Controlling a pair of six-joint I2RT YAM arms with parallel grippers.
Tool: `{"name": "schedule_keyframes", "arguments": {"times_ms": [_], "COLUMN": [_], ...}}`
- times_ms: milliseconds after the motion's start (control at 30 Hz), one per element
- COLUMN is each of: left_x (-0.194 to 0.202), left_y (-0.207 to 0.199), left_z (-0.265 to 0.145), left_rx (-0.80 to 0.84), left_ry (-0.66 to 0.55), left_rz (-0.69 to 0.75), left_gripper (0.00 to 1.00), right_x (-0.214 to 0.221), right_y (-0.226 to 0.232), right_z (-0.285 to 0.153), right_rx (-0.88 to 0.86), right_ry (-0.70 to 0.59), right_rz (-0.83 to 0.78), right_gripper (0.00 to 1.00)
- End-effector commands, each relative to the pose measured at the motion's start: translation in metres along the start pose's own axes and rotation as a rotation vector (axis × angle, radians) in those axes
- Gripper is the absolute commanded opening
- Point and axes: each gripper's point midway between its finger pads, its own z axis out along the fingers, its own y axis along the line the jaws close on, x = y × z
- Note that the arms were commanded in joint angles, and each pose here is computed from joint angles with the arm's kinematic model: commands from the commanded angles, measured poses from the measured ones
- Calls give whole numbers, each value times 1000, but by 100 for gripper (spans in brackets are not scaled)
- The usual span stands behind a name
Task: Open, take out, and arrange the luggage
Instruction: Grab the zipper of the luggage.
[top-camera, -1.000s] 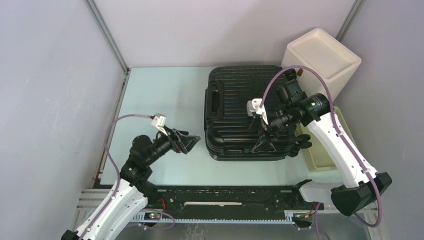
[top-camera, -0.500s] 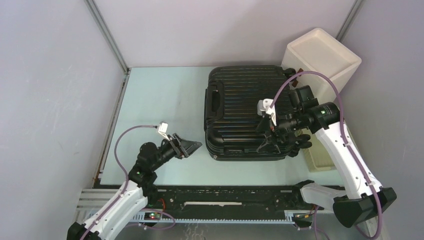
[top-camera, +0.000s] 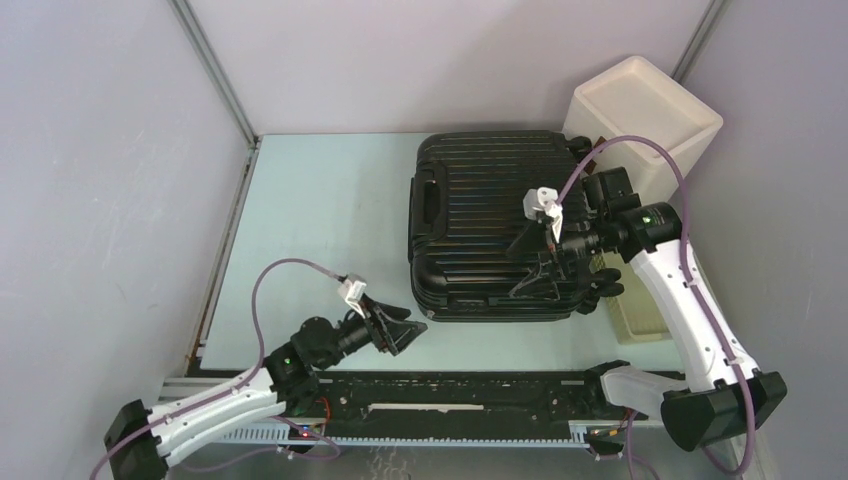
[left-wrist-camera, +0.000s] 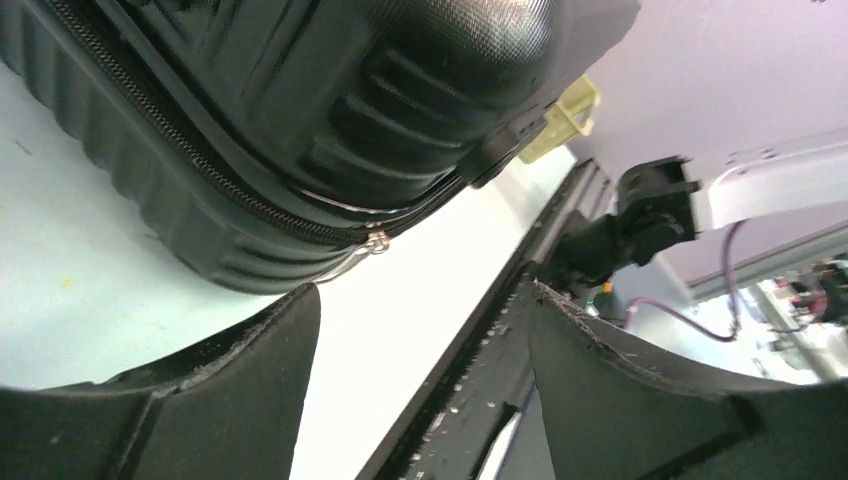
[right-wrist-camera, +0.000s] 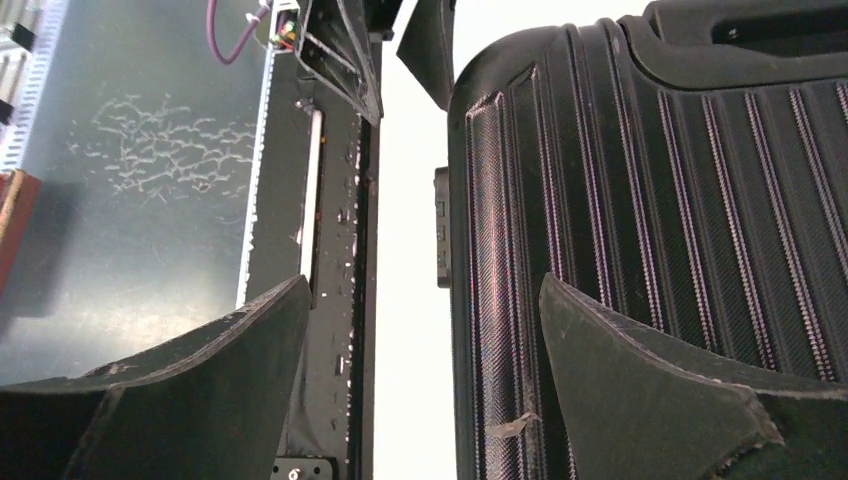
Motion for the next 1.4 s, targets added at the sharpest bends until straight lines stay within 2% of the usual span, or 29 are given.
{"name": "schedule_keyframes", "arguments": {"times_ms": [0, 133, 167, 200, 233, 333, 467, 667, 833, 967, 1033, 1167, 1367], "left_x": [-2, 2, 2, 5, 7, 13, 27, 37, 42, 32, 25, 19, 14], "left_y": [32, 37, 35, 32, 31, 23, 28, 35, 17, 17, 23, 35, 36], "left_z": [-1, 0, 1, 3, 4, 8, 12, 6, 6, 12, 17, 22, 23], "left_rx": [-96, -96, -85, -73, -66, -32, -90, -141, -43, -49, -94, -167, -153], "left_ry": [-144, -145, -141, -128, -124, -74, 25, 110, 143, 115, 103, 91, 18], "left_rz": [179, 212, 212, 193, 161, 125, 85, 98, 50, 44, 83, 174, 285], "left_gripper": [79, 82, 86, 96, 99, 100, 100, 89, 93, 95, 93, 81, 79], "right_x": [1, 9, 10, 12, 13, 19, 20, 24, 34, 37, 39, 39, 44], "right_y": [4, 6, 7, 8, 9, 9, 11, 10, 5, 3, 4, -1, -10], "right_z": [1, 3, 4, 4, 5, 5, 4, 2, 2, 1, -2, -10, -13], "right_rx": [-58, -64, -67, -71, -72, -71, -64, -41, -6, 8, 14, 51, 72], "right_ry": [-96, -108, -112, -114, -114, -110, -110, -102, -66, -65, -64, -89, -91], "right_rz": [0, -2, -6, -6, -8, -6, -16, -26, -31, -36, -48, -41, -7], "right_gripper": [93, 94, 94, 94, 94, 94, 94, 95, 94, 95, 95, 95, 95]}}
